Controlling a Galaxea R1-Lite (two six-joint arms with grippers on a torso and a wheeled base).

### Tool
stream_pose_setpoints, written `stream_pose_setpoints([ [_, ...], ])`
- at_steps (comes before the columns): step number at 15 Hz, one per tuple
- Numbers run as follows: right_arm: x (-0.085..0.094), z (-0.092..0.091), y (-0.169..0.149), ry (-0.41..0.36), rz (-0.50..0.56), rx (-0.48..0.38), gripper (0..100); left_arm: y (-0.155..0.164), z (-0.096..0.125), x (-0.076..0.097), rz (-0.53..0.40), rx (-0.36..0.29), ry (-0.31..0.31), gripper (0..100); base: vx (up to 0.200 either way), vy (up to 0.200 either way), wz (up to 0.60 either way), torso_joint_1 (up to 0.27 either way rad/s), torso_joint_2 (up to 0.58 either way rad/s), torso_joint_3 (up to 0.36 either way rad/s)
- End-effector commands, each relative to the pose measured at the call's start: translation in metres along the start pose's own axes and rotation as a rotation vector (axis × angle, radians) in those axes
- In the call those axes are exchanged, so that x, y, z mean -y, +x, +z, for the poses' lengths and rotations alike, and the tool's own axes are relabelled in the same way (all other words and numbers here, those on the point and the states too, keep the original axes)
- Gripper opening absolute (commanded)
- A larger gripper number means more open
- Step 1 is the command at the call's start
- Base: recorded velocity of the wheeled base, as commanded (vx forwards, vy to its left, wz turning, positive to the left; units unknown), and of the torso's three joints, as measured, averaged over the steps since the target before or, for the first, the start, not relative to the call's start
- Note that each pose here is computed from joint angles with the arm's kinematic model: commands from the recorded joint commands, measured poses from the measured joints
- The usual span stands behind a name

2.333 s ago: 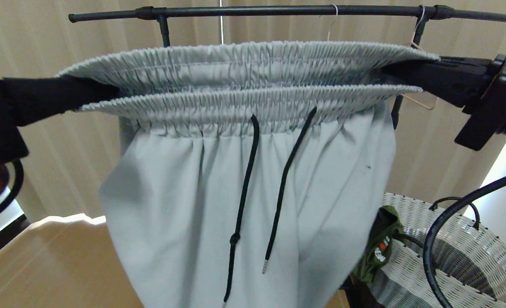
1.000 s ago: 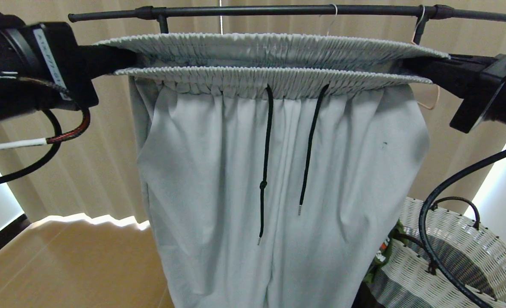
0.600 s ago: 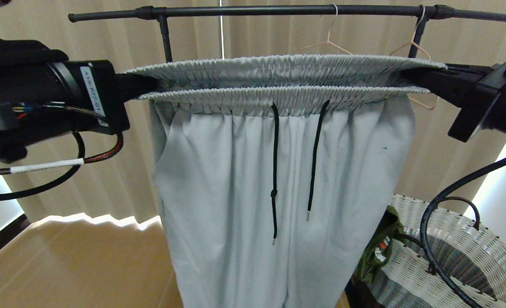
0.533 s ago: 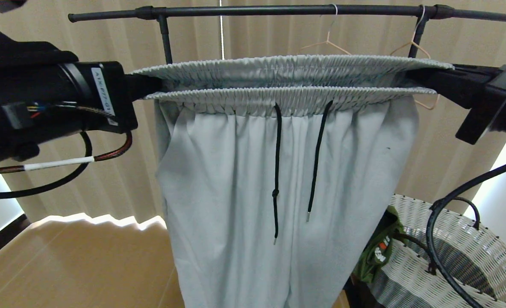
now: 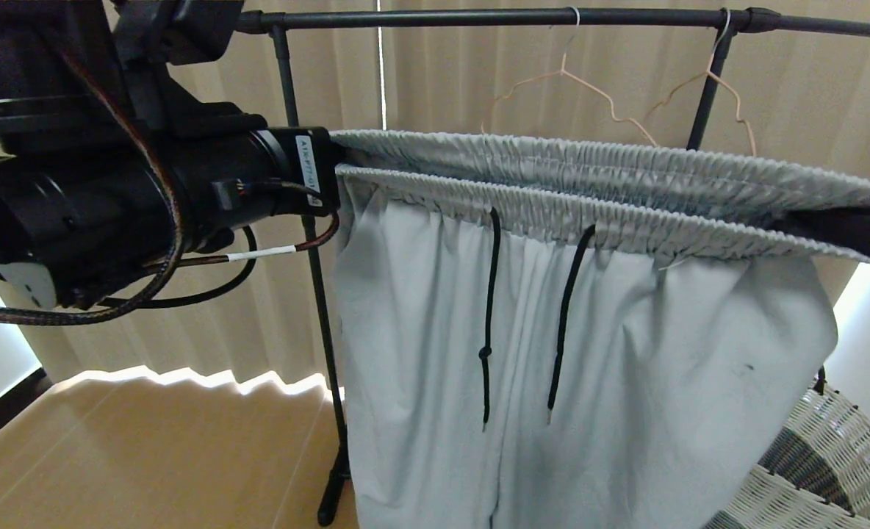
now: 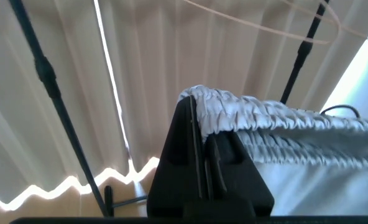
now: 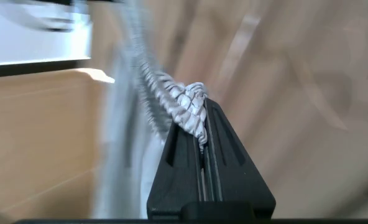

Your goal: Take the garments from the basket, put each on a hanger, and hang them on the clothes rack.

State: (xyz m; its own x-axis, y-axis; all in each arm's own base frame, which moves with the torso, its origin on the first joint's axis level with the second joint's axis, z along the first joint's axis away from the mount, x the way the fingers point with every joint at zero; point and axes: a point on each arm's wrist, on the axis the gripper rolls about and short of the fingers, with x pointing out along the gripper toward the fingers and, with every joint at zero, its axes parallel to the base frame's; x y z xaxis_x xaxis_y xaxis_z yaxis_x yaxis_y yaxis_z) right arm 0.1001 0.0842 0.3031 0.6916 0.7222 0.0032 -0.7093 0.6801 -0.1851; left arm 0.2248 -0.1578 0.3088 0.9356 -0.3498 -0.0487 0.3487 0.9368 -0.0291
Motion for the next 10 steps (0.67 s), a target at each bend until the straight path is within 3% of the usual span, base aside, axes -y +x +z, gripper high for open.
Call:
stream_pose_setpoints([
  [1, -0.006, -0.005, -0.017, -0.002, 0.074, 0.031, 0, 0.008, -0.005, 0.002, 0.002, -0.021, 0.006, 0, 0.000, 0.000, 0.00, 0.000, 0.00, 0.000],
  [6, -0.006, -0.008, -0.015, -0.004, 0.089, 0.021, 0, 0.007, -0.008, 0.002, 0.002, -0.026, 0.006, 0, 0.000, 0.000, 0.00, 0.000, 0.00, 0.000],
  [9, 0.009, -0.012, 0.007, 0.000, -0.002, -0.025, 0, -0.014, -0.004, -0.004, 0.000, -0.015, 0.001, 0, 0.000, 0.000, 0.00, 0.000, 0.00, 0.000],
  [10, 0.026, -0.004, 0.024, -0.009, -0.080, 0.007, 0, -0.036, -0.001, -0.010, -0.004, -0.002, -0.003, 0, 0.000, 0.000, 0.00, 0.000, 0.00, 0.000],
])
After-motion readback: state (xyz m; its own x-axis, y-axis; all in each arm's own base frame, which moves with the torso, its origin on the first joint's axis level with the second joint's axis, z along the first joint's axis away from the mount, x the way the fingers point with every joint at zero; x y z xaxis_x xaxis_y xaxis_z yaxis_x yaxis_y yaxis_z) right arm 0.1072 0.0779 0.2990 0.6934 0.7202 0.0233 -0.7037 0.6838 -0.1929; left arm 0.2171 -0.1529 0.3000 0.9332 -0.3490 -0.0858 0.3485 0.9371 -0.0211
